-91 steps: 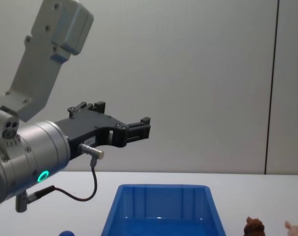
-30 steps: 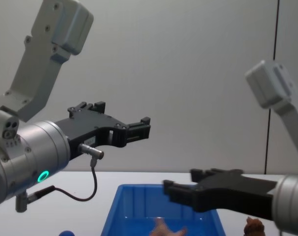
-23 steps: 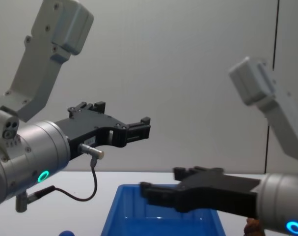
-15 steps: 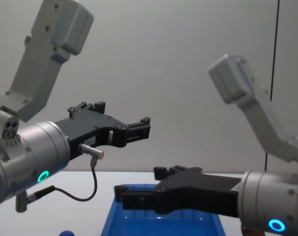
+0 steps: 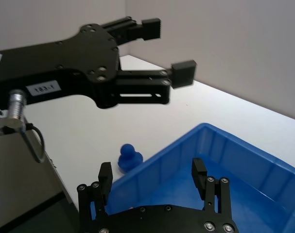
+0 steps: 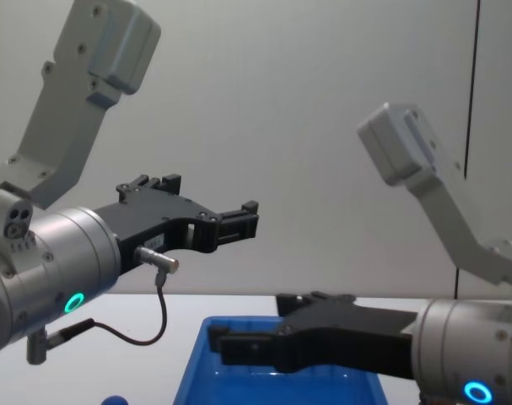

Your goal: Pick up the two dolls from the table and place them into the box.

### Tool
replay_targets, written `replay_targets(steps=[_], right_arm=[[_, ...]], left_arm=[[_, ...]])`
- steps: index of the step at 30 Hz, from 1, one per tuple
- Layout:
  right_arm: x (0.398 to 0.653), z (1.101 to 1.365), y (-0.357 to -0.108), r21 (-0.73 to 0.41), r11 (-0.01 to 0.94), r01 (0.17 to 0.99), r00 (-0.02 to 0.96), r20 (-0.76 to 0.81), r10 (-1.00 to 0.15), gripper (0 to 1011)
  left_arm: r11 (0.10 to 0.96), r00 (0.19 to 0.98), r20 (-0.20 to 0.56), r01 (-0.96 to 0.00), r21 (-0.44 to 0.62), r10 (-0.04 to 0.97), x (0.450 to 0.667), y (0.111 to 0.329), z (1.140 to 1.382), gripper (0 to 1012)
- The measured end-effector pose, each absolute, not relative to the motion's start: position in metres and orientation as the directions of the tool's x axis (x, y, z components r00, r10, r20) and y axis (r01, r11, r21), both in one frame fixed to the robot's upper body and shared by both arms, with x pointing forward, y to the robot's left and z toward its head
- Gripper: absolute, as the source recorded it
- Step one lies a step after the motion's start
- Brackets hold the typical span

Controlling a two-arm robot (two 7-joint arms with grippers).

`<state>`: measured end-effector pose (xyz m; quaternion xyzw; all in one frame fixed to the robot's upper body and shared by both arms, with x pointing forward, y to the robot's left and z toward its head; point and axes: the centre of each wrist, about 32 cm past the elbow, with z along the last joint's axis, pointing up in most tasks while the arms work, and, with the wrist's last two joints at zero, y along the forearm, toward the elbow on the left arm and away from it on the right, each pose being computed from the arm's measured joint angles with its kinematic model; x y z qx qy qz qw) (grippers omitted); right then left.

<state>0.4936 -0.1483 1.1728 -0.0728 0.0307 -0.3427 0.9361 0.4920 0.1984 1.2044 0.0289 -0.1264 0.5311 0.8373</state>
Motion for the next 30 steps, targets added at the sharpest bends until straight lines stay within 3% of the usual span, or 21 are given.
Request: replay_targets(steps=[30], right_arm=[[0.466, 1.16, -0.183, -0.183, 0.481, 0.857, 0.494, 0.034, -0.869, 1001]], left_arm=[[0.434, 0.404, 0.242, -0.897, -0.086, 0.882, 0.492, 0.198, 1.204, 1001]])
